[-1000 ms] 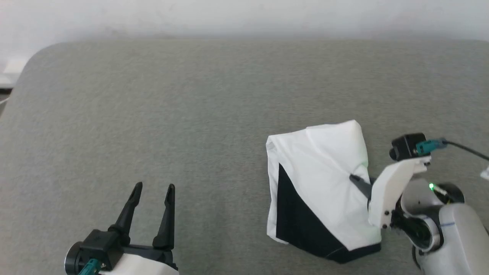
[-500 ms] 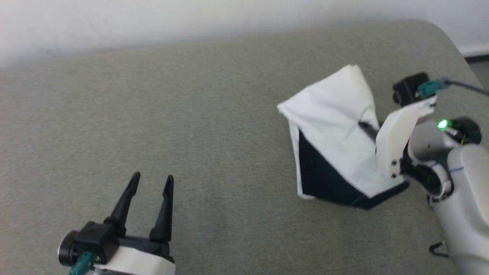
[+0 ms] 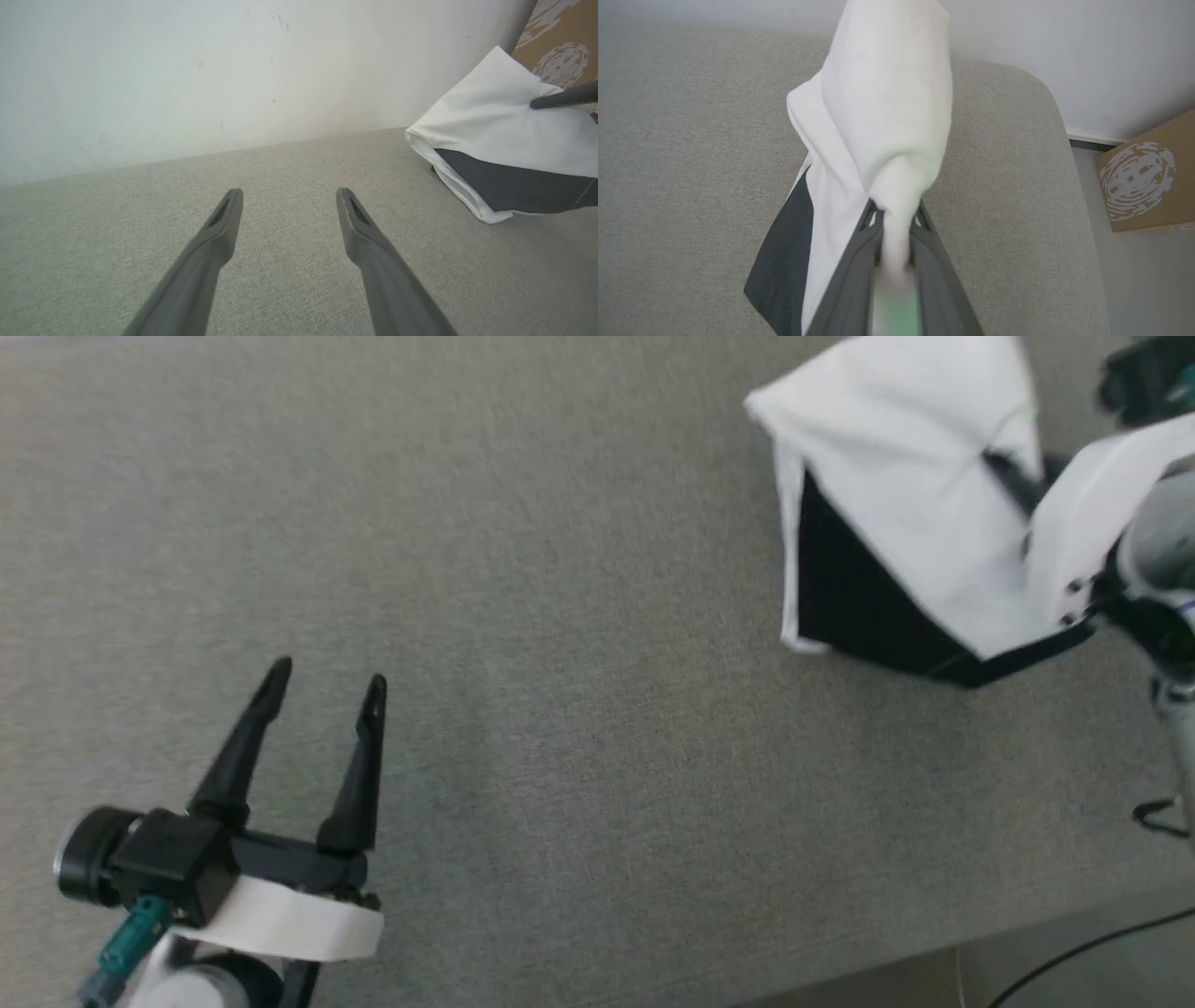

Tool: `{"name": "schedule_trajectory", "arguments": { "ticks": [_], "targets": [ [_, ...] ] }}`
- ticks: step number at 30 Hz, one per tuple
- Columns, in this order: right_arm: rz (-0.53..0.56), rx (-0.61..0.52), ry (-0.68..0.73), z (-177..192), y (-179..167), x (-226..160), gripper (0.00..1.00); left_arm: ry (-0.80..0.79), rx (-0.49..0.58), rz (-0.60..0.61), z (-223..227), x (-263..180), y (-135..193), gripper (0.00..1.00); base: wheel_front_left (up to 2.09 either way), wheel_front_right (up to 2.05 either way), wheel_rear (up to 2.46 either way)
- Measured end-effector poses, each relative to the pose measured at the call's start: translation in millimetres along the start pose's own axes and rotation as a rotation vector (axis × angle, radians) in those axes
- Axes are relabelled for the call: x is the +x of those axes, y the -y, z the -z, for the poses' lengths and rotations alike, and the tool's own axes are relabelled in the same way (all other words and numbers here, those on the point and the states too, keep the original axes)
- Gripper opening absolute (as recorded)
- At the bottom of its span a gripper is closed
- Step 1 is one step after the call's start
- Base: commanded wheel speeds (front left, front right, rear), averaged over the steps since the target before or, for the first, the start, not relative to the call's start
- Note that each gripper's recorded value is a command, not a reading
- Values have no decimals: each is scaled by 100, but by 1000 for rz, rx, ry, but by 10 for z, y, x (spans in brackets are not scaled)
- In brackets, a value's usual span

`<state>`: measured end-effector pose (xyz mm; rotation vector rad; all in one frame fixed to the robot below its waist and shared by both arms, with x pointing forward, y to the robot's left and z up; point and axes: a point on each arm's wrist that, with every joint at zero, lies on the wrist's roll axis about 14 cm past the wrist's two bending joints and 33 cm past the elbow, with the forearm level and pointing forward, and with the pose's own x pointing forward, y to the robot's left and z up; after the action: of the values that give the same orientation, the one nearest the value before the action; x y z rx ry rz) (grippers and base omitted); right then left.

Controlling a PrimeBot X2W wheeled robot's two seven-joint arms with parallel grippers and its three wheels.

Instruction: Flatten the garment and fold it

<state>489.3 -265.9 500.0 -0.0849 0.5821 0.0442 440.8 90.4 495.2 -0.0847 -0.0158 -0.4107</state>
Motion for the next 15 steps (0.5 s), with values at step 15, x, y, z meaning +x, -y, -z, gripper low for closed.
{"name": "schedule_trajectory", "arguments": {
  "ticks": [15],
  "targets": [
    [225, 58, -71, 290, 871, 441, 0, -60, 19, 103, 443, 538, -6, 100, 0, 0, 0]
  ]
}}
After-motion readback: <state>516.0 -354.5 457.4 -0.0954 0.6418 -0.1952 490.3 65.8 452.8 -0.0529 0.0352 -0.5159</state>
